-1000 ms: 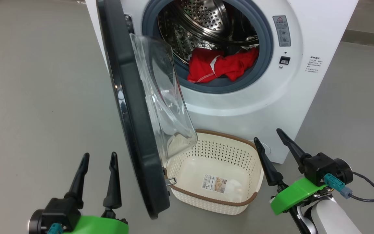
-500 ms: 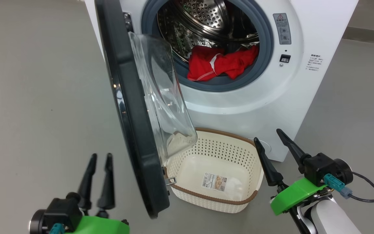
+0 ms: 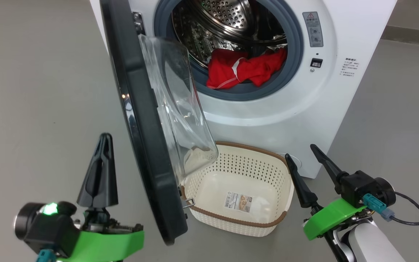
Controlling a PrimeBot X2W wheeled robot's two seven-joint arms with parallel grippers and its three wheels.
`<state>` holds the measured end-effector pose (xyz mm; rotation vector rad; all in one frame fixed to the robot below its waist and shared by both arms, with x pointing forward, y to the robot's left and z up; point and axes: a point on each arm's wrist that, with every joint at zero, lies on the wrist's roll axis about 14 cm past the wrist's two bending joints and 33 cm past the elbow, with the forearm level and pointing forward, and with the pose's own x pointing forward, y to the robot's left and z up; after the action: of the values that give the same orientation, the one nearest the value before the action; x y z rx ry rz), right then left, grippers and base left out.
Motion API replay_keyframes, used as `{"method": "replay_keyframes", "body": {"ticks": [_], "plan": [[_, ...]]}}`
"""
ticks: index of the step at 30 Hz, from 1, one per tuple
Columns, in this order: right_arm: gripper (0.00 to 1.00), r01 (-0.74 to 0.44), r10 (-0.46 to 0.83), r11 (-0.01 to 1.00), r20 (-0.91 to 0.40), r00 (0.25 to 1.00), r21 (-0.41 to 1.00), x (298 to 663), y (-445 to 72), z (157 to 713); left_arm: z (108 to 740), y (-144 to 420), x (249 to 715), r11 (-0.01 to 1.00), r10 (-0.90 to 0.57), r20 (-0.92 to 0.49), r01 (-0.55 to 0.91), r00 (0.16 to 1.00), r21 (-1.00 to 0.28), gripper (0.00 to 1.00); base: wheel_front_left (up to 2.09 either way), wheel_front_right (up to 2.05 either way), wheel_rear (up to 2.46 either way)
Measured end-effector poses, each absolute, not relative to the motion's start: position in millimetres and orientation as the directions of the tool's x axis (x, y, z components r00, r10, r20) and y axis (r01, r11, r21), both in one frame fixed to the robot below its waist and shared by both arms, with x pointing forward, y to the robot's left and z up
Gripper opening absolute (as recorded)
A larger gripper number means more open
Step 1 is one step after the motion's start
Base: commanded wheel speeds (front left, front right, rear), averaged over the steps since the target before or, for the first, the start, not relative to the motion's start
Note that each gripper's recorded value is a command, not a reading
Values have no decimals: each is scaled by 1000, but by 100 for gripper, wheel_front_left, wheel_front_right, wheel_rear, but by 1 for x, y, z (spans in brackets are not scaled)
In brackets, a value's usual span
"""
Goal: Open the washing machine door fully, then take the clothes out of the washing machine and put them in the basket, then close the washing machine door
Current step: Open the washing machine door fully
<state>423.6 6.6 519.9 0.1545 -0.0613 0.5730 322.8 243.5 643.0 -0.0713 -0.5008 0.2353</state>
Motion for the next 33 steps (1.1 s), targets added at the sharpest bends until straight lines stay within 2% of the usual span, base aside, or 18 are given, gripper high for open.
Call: {"method": "replay_keyframes", "body": {"ticks": [5,11,22,27,33], "plan": [[100,-539,530,832,102,842,129,425,5,520,672,226,322,984,176,548,-137,817,-112,0,0,0,0],[100,-530,520,838,106,848,128,426,1,522,670,189,330,996,51,545,-5,837,-86,0,0,0,0],[100,-517,508,846,98,856,132,426,-4,519,617,144,348,984,-86,350,135,933,-116,0,0,0,0],[100,-516,507,847,94,856,130,425,-5,519,587,142,352,978,-93,232,132,968,-159,0,0,0,0],[100,-521,512,844,101,853,123,423,-3,522,571,150,352,979,-50,171,81,984,-185,0,0,0,0]]}}
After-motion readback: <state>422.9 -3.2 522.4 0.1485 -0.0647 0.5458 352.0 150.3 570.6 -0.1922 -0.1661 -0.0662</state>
